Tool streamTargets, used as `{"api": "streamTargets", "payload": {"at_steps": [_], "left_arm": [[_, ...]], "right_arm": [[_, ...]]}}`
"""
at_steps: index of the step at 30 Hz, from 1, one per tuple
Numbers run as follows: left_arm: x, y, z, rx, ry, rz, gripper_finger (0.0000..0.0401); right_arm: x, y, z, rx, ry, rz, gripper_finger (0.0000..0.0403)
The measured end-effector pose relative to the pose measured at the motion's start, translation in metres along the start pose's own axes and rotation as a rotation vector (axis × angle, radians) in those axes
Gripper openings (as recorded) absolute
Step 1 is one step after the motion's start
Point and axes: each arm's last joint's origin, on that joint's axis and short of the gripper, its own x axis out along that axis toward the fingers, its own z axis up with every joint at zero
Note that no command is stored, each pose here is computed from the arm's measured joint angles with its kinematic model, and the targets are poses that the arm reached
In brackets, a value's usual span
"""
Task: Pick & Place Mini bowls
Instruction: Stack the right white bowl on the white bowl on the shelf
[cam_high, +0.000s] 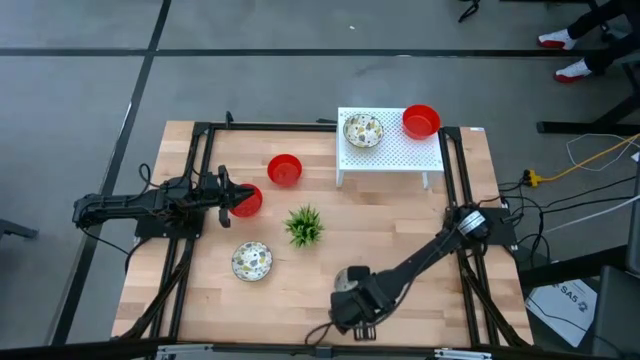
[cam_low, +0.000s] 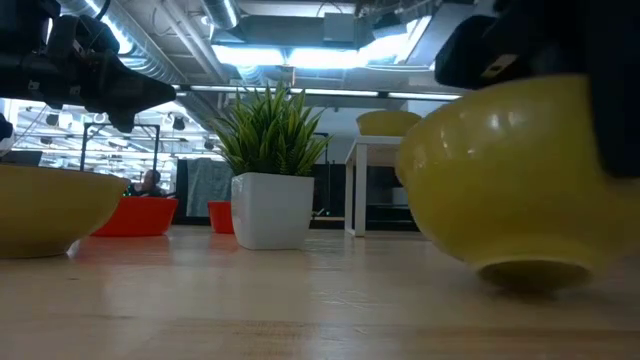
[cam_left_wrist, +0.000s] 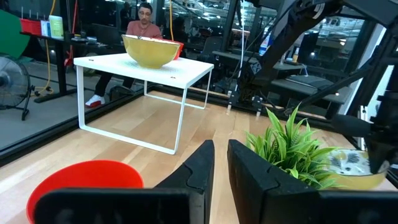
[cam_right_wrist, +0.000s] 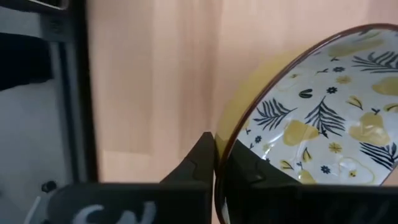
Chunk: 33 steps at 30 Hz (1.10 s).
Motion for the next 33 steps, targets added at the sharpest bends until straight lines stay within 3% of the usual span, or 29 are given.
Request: {"api": "streamTargets", "payload": {"at_steps": [16, 27, 33], "left_arm": [[0.000, 0.000, 0.000, 0.000, -0.001, 0.000, 0.0042], [0.000, 0.000, 0.000, 0.000, 0.000, 0.000, 0.0041], [0.000, 0.000, 0.000, 0.000, 0.000, 0.000, 0.0042]], "right_arm": [[-0.007, 0.049, -0.014, -0.077, -0.102, 0.110, 0.0014], [-0.053, 0.060, 0.006, -0.199, -0.255, 0.111, 0.0014], [-0.088, 0.051, 0.023, -0.263, -0.365, 0.037, 0.0014]]}}
